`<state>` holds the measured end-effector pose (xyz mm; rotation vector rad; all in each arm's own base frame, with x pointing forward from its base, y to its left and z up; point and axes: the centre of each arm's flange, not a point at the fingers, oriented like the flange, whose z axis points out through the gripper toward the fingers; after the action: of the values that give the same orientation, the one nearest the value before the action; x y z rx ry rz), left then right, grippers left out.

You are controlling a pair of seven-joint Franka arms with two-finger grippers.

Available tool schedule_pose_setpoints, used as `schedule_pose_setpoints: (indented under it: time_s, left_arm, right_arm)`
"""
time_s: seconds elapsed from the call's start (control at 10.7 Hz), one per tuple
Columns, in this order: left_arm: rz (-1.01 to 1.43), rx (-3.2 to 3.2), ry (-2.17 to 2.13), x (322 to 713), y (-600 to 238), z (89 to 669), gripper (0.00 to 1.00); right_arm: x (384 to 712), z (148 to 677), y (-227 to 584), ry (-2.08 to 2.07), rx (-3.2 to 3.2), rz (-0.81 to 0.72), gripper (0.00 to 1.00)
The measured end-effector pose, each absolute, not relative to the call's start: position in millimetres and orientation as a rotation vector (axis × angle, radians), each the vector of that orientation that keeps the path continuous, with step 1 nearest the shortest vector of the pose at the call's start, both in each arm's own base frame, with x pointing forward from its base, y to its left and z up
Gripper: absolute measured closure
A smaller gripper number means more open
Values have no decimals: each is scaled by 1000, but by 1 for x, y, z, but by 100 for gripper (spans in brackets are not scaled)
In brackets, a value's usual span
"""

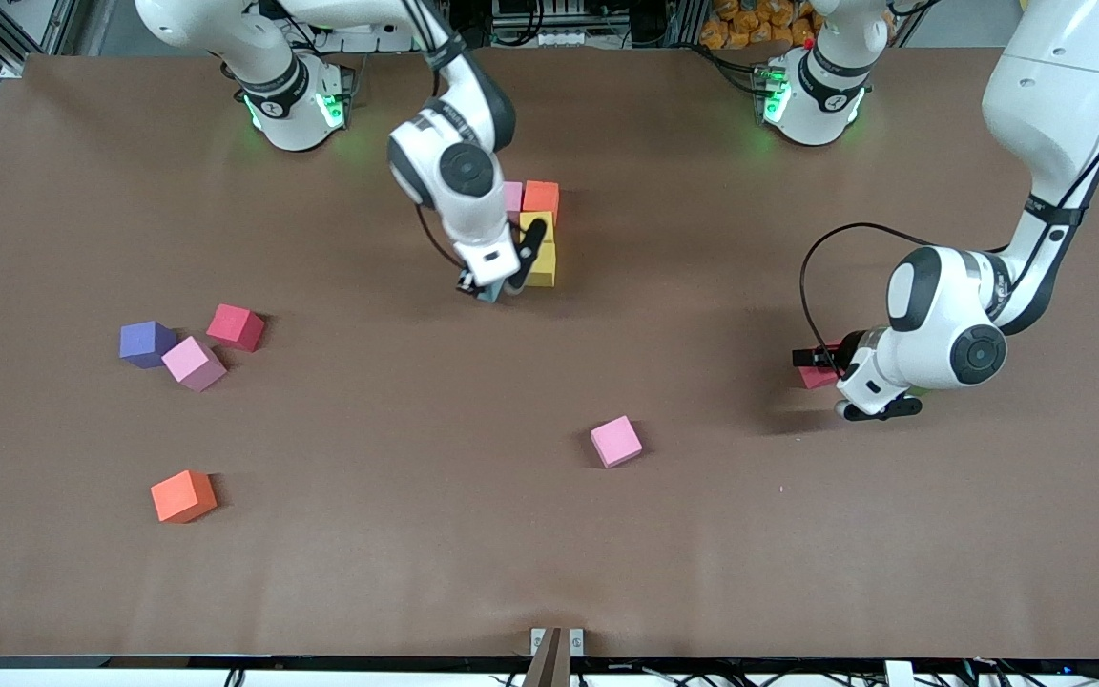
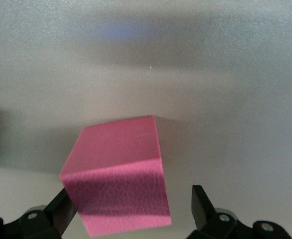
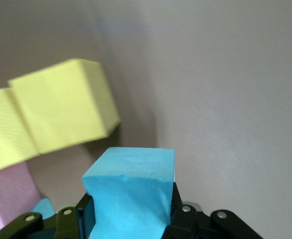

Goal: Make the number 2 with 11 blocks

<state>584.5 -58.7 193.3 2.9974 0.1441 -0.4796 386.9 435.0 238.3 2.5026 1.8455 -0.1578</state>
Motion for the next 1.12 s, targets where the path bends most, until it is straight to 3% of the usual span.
schedule_pose_setpoints:
  time_s: [0.37,0.47,0.66,1.12]
  left_arm:
    - [-473,2993,159,591,-54,190,0]
    - [-469,2994,168,593,-51,190,8]
    - [-467,2993,175,595,-48,190,38]
    - [-466,2993,175,595,-48,190,39]
  right_arm:
    - [372,218,447,2031,2317,-135,42]
    - [375,214,446,2075,2280,-125,42]
    - [380,207,441,2124,2240,-99,42]
    - [371,207,438,2134,2256,-97,42]
